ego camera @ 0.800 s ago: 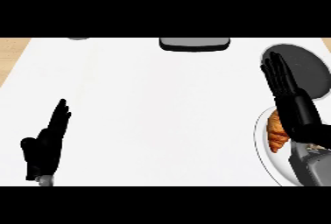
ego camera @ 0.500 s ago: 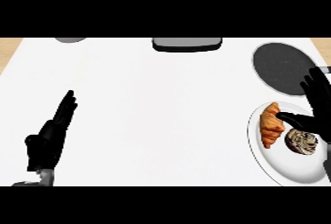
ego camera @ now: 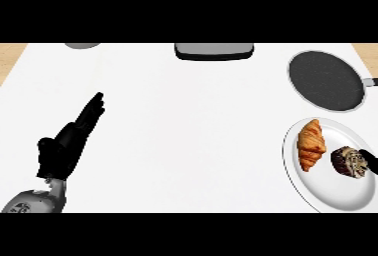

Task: Pick the cupcake from the plate and place it in the pan

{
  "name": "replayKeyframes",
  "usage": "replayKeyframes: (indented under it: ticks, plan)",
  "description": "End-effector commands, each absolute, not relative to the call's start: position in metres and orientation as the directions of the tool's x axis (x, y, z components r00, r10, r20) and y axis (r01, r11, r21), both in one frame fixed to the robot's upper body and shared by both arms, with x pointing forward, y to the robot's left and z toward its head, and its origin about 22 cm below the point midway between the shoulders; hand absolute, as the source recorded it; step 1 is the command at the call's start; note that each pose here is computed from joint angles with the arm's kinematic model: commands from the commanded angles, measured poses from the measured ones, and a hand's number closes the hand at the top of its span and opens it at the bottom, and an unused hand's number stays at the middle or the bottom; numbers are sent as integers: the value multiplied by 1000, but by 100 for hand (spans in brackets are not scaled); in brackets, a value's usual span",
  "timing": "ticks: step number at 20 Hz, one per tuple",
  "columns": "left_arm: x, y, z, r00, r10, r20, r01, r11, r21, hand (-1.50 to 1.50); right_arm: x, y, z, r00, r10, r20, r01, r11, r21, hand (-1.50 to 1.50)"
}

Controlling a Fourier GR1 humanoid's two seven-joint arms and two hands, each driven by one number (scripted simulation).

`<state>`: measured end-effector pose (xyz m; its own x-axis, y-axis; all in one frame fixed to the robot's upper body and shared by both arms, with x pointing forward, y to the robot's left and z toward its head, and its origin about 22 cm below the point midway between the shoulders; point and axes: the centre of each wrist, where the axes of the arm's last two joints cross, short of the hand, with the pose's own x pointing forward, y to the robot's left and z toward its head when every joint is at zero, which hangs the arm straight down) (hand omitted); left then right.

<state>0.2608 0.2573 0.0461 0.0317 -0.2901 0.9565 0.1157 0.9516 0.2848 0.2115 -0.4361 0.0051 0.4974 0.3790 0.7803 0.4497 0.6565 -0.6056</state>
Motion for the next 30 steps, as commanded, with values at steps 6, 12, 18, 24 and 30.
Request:
replayKeyframes:
  ticks: [6, 12, 18, 24, 30]
  plan:
    - [276, 248, 56, 38, -290, 956, 157, 947, 281, 0, 203, -460, 60, 726, 526, 444, 76, 580, -811, -150]
    - [271, 248, 58, 14, -295, 955, 196, 938, 287, 0, 246, -446, 106, 796, 567, 211, -221, 598, -770, -150]
    - [280, 253, 58, 13, -293, 956, 191, 939, 285, 0, 290, -409, 117, 789, 609, 84, -446, 662, -603, -150]
    - [288, 226, 51, 17, -288, 958, 184, 942, 280, 0, 322, -393, 103, 786, 617, 25, -513, 674, -531, -150]
    - [277, 254, 66, 21, -274, 962, 168, 949, 267, 0, 328, -374, 117, 790, 613, -32, -524, 646, -554, -150]
